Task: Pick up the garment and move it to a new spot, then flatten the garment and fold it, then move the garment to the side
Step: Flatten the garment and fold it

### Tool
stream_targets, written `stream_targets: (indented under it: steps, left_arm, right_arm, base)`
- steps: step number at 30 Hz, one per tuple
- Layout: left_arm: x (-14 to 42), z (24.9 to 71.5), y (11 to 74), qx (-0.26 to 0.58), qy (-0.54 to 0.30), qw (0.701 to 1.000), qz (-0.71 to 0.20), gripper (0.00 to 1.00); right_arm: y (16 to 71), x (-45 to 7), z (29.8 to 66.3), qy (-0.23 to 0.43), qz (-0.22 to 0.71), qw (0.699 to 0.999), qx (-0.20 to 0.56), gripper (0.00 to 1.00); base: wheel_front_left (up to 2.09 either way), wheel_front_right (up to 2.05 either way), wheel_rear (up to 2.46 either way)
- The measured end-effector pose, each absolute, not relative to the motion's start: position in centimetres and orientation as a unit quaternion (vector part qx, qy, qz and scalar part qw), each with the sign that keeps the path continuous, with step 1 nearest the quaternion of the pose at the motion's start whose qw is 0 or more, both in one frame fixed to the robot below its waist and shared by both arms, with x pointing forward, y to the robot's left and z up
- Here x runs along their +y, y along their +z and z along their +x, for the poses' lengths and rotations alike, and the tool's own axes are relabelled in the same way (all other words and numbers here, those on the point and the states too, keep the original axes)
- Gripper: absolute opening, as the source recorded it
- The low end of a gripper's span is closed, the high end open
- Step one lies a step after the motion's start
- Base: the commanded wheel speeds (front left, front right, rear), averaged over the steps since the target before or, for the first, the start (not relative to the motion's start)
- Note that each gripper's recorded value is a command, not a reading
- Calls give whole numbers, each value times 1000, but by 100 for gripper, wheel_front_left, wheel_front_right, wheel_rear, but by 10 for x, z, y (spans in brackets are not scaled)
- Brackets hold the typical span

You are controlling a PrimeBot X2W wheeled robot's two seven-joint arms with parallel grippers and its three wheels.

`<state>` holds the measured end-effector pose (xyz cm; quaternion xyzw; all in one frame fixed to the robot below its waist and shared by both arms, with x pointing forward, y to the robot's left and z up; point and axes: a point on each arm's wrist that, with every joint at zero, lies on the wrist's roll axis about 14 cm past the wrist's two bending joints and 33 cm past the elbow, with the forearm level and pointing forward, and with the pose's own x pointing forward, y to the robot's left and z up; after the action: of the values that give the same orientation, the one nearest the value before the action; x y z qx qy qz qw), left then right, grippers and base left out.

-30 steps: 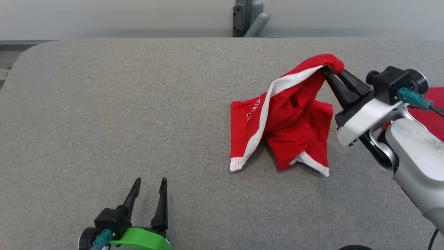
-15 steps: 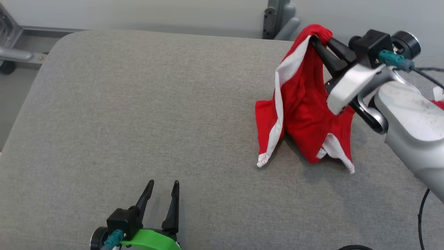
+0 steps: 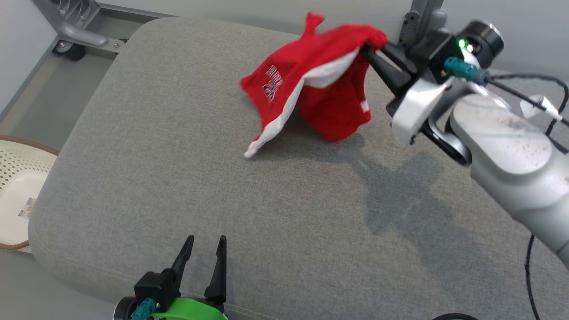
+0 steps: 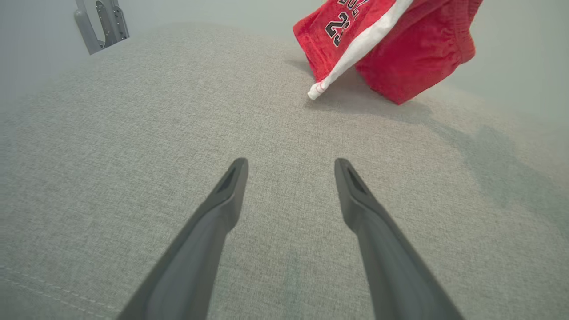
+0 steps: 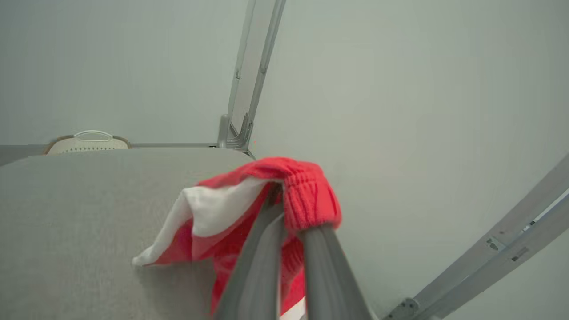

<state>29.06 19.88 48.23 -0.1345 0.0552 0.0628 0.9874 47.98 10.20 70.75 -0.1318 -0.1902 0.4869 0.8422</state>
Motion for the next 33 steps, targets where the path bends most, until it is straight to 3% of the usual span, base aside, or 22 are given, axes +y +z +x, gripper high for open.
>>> stream_targets:
  steps: [7, 8, 15, 16, 17, 18, 27, 33]
  left_arm:
    - [190, 298, 482, 57, 46, 989, -131, 100]
    - [185, 304, 482, 58, 34, 989, -129, 100]
    - [166, 324, 483, 59, -5, 990, -125, 100]
    - [164, 326, 483, 60, -8, 990, -124, 100]
    - [162, 327, 482, 61, -12, 990, -123, 100]
    - [160, 329, 482, 61, -16, 990, -123, 100]
    - [144, 331, 484, 60, -44, 990, -120, 100]
    - [134, 337, 494, 44, -64, 990, -119, 100]
  right_arm:
    - [592, 30, 489, 446, -159, 880, -39, 0]
    - [554, 5, 480, 435, -164, 885, 10, 0]
    - [489, -89, 462, 356, -153, 914, 119, 0]
    - [485, -97, 459, 343, -145, 920, 126, 20]
    - [483, -105, 458, 330, -137, 925, 130, 96]
    - [484, -112, 457, 317, -128, 931, 131, 100]
    - [512, -164, 447, 208, -73, 972, 85, 100]
    - [539, -168, 423, 178, -41, 983, 23, 100]
  base:
    - [0, 0, 0]
    - [0, 0, 0]
    - [0, 0, 0]
    - [0, 0, 0]
    - [0, 0, 0]
    - [0, 0, 0]
    - [0, 0, 0]
    - [0, 0, 0]
